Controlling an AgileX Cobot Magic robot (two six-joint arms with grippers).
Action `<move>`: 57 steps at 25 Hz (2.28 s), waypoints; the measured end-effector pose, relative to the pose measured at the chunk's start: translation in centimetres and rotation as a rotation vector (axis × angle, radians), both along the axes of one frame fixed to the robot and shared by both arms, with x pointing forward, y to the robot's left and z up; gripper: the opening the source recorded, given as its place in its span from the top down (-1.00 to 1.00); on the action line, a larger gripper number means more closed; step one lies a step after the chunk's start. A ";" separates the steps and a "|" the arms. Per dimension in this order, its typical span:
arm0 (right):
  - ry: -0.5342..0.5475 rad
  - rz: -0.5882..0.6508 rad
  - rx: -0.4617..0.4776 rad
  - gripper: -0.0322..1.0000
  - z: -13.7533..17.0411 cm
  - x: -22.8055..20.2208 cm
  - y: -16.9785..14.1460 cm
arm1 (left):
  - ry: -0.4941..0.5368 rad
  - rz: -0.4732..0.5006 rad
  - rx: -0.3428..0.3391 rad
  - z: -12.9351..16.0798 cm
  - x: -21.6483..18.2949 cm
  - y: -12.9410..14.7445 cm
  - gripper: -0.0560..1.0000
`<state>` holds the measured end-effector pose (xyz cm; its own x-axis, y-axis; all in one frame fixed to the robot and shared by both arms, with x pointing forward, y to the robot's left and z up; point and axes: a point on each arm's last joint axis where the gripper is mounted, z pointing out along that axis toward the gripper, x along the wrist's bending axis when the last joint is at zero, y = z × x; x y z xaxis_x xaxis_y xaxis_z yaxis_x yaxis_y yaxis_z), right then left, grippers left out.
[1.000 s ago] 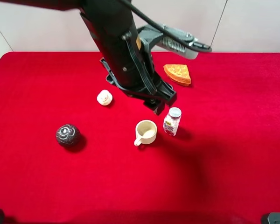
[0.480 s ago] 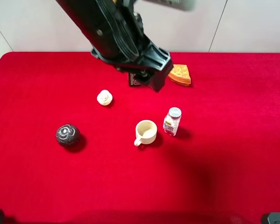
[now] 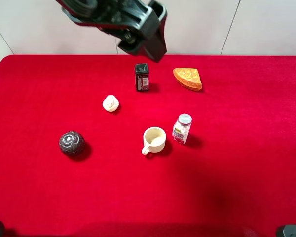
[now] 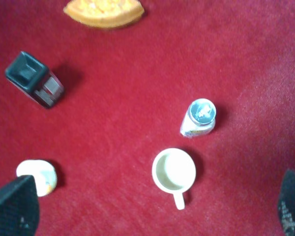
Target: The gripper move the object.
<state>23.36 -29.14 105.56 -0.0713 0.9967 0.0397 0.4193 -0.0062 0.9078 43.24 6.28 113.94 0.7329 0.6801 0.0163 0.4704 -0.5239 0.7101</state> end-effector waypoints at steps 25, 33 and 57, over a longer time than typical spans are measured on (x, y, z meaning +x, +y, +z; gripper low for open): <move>0.000 0.000 0.001 -0.41 0.0 0.0 0.0 | 0.065 0.065 0.067 5.1 -6.5 8.9 -0.99; 0.000 0.000 0.001 -0.41 0.0 0.0 0.0 | 0.042 0.078 0.045 4.2 -9.0 12.5 -0.99; 0.000 0.000 0.001 -0.41 0.0 0.0 0.0 | 0.034 0.404 -0.066 -4.2 -14.0 21.2 -0.99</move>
<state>23.36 -29.13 105.56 -0.0717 0.9966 0.0403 0.4193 -0.0066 0.9078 29.22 27.47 109.70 0.4058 0.9122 -0.0567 0.6531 -0.2460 0.7162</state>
